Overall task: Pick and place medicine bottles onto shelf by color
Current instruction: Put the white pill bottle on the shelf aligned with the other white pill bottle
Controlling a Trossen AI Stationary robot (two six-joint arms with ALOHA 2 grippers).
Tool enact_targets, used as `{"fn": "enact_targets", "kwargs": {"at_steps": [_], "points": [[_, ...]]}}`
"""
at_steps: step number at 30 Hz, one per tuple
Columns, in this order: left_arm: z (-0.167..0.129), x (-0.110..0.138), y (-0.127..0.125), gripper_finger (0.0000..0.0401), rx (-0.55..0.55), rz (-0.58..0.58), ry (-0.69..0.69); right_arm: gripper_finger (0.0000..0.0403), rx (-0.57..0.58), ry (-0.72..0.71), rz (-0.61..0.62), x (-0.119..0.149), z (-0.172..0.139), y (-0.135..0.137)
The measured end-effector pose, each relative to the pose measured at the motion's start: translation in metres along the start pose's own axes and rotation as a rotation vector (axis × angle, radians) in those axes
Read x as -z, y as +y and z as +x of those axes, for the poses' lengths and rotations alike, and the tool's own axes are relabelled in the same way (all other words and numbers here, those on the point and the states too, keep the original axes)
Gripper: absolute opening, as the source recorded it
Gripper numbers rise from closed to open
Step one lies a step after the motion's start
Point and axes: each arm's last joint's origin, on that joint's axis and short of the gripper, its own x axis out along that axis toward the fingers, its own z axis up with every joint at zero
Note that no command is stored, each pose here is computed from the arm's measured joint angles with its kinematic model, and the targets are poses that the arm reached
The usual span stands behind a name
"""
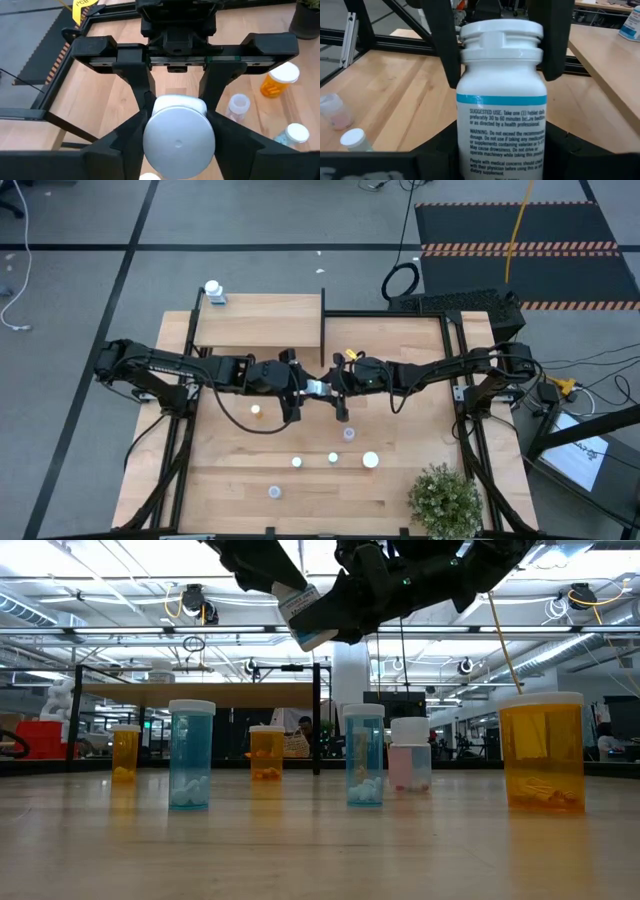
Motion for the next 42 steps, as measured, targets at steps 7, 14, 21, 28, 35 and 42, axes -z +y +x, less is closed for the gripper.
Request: {"fn": "enact_targets", "kwargs": {"at_steps": [7,14,21,28,35,42], "points": [[-0.0001,0.0019,0.0005,0.0225,-0.016,0.003,0.021,0.0167,0.003,-0.005,0.004,-0.0005,0.0000,-0.0001],[-0.0002,0.0025,0.0000,0.0185,-0.007,0.007,0.028,0.0167,0.001,-0.006,-0.004,-0.0006,0.0000,-0.0001],[-0.0002,0.0026,0.0001,0.0210,-0.011,0.008,0.029,0.0167,0.001,-0.006,0.003,-0.0006,0.0000,-0.0001],[-0.0004,0.0015,-0.0008,0.0256,-0.016,0.010,0.016,0.0167,0.002,-0.007,0.005,-0.0006,0.0000,-0.0002],[-0.0004,0.0005,-0.0009,0.0223,-0.013,0.012,0.006,0.0167,0.001,-0.006,0.004,-0.0006,0.0000,-0.0002],[-0.0003,0.0006,-0.0012,0.0182,-0.003,0.023,0.006,0.0167,-0.001,-0.006,-0.006,-0.0006,0.0000,0.0000]]}}
